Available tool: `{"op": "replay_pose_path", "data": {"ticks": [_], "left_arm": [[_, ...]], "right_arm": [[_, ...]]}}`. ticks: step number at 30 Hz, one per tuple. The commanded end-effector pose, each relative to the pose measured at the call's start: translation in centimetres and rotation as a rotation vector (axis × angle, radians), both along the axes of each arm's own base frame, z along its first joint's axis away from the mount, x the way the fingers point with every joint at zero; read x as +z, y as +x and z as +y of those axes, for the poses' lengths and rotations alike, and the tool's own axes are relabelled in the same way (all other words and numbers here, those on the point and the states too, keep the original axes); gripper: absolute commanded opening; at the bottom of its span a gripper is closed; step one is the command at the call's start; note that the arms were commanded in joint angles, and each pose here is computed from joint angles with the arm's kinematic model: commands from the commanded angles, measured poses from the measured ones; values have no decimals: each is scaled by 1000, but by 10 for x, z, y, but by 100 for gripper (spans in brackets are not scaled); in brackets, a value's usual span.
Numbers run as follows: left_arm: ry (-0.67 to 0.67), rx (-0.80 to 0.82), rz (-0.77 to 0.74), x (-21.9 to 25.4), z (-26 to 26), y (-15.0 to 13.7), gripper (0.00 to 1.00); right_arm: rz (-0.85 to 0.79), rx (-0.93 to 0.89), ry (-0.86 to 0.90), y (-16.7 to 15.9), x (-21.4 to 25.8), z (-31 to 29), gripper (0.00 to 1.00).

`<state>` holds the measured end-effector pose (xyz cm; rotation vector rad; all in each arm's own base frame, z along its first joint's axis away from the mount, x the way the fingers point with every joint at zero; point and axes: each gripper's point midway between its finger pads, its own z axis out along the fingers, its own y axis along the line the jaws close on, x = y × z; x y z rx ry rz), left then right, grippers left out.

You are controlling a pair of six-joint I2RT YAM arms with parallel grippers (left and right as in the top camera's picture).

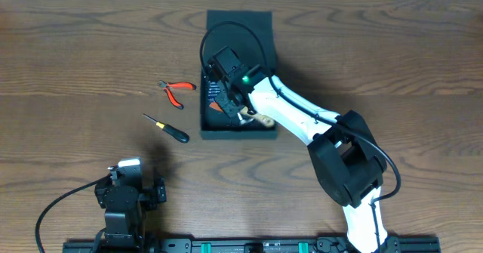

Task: Pack container
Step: 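Lower the hammer into the box beside the case, then adjust the hammer inside the box with the right gripper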

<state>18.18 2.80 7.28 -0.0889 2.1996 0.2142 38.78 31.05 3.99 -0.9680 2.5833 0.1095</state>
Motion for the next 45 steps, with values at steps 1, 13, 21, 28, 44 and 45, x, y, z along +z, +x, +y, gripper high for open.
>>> {"op": "replay_pose_path", "data": {"ticks": [1,13,21,28,44,45], "left_arm": [[16,8,11,-5,3,-1,99],[16,8,11,-5,3,-1,99],[16,8,11,-5,3,-1,98],[16,8,11,-5,3,-1,99],[16,8,11,-5,3,-1,99],[16,8,11,-5,3,-1,99]], "right_arm": [[-22,-9,-11,8,0,-3,3],[-68,168,-89,-7,60,-13,1],[-82,256,-199,-15,92,-32,1],[-66,324,-236,-18,86,-35,1],[18,495,-342,-16,23,-33,1],[25,496,-346,-16,19,-33,1]]}}
